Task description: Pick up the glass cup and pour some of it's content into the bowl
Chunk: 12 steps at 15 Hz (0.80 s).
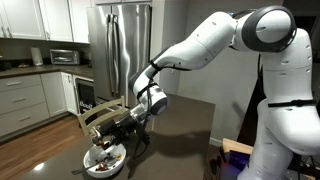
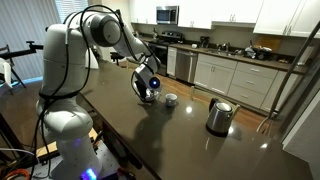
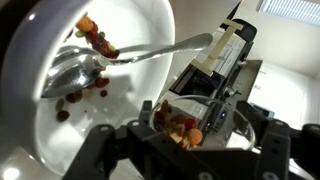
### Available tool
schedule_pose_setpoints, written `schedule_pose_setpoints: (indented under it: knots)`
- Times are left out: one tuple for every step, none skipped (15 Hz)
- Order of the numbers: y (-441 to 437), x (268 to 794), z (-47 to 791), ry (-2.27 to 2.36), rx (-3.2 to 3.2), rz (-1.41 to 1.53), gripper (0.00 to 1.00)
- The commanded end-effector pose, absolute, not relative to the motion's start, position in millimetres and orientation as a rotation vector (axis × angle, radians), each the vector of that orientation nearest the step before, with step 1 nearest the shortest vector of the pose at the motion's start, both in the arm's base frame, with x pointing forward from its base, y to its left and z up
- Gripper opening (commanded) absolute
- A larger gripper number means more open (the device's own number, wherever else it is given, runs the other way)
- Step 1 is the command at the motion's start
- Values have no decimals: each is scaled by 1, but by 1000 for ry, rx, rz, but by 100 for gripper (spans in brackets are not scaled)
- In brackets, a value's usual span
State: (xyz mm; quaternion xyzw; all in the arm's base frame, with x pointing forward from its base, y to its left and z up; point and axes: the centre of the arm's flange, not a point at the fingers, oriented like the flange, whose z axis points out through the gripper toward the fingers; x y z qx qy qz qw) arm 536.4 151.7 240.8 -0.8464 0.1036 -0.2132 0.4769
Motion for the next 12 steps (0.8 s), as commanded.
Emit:
schedule_pose_setpoints:
  knots:
    - [154,533,240,221,-2079,-558,59]
    - [156,533,240,213,-2081,-563,59]
    - [157,532,240,204,-2082,-567,59]
    - [159,530,240,192,-2085,-577,59]
    - [160,530,241,177,-2088,-585,59]
    - [162,529,241,160,-2091,-595,59]
    - [163,528,241,144,-2093,-604,59]
    - [166,526,242,122,-2096,-617,59]
    - [168,525,242,98,-2099,-632,59]
    - [169,525,242,77,-2102,-646,59]
    - [171,524,242,56,-2102,-664,59]
    - [172,523,242,40,-2101,-683,59]
